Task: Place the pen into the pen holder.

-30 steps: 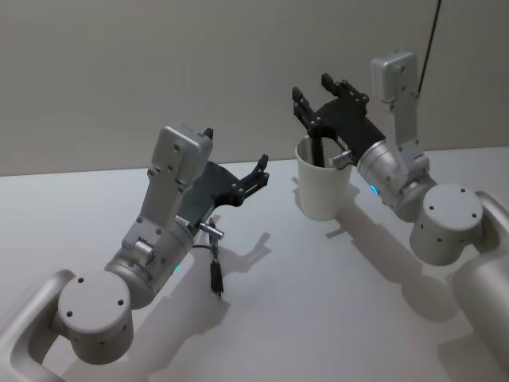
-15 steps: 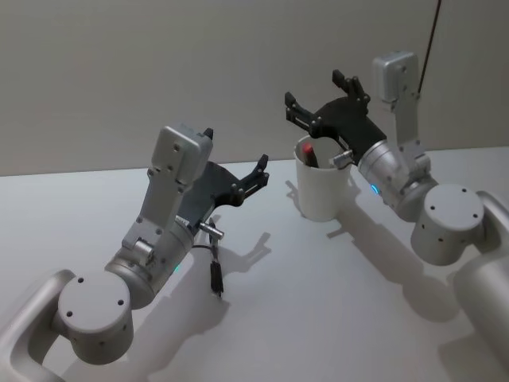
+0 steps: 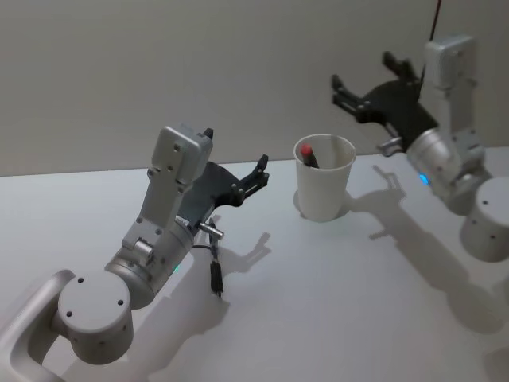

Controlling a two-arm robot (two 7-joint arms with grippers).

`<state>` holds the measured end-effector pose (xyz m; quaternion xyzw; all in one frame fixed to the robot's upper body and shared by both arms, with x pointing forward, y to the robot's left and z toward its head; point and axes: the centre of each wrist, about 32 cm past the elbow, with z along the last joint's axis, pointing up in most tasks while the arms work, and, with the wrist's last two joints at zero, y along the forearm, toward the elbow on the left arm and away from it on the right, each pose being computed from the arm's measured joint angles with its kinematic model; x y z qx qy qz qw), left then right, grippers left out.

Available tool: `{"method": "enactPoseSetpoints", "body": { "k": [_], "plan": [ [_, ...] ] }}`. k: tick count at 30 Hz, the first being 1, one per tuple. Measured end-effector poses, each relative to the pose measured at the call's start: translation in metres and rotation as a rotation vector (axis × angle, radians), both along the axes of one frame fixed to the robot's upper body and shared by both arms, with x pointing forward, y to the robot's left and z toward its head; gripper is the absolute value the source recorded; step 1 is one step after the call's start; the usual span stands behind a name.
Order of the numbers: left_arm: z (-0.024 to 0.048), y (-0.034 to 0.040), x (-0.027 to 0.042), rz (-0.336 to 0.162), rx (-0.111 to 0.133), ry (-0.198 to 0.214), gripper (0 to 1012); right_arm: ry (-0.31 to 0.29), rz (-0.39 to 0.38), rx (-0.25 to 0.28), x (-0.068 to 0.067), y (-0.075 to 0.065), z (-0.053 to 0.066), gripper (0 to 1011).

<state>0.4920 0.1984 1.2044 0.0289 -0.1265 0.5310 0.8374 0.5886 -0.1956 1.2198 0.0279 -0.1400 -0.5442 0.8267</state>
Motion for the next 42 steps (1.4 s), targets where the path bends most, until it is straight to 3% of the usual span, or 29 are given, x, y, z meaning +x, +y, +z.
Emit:
{"method": "enactPoseSetpoints", "body": {
  "k": [3, 14, 20, 28, 34, 42],
  "plan": [
    [0.0, 0.0, 0.0, 0.0, 0.0, 0.0, 1001, 0.003, -0.026, -0.008, -0.005, -0.01, 0.001, 1001],
    [0.0, 0.0, 0.0, 0.0, 0.0, 0.0, 1001, 0.035, -0.182, -0.061, -0.031, -0.065, 0.009, 1001],
    [0.0, 0.0, 0.0, 0.0, 0.0, 0.0, 1001, 0.052, -0.239, -0.084, -0.043, -0.085, 0.012, 1001],
    [-0.0003, 0.0011, -0.001, -0.003, 0.007, 0.007, 1001, 0.063, -0.277, -0.102, -0.052, -0.097, 0.015, 1001],
    [-0.0007, 0.0028, -0.0045, -0.014, 0.016, 0.04, 1001, 0.067, -0.295, -0.111, -0.056, -0.103, 0.017, 1001],
    [-0.0026, 0.0057, -0.0124, -0.029, 0.028, 0.129, 1001, 0.07, -0.308, -0.118, -0.059, -0.108, 0.018, 1001]
  ]
}}
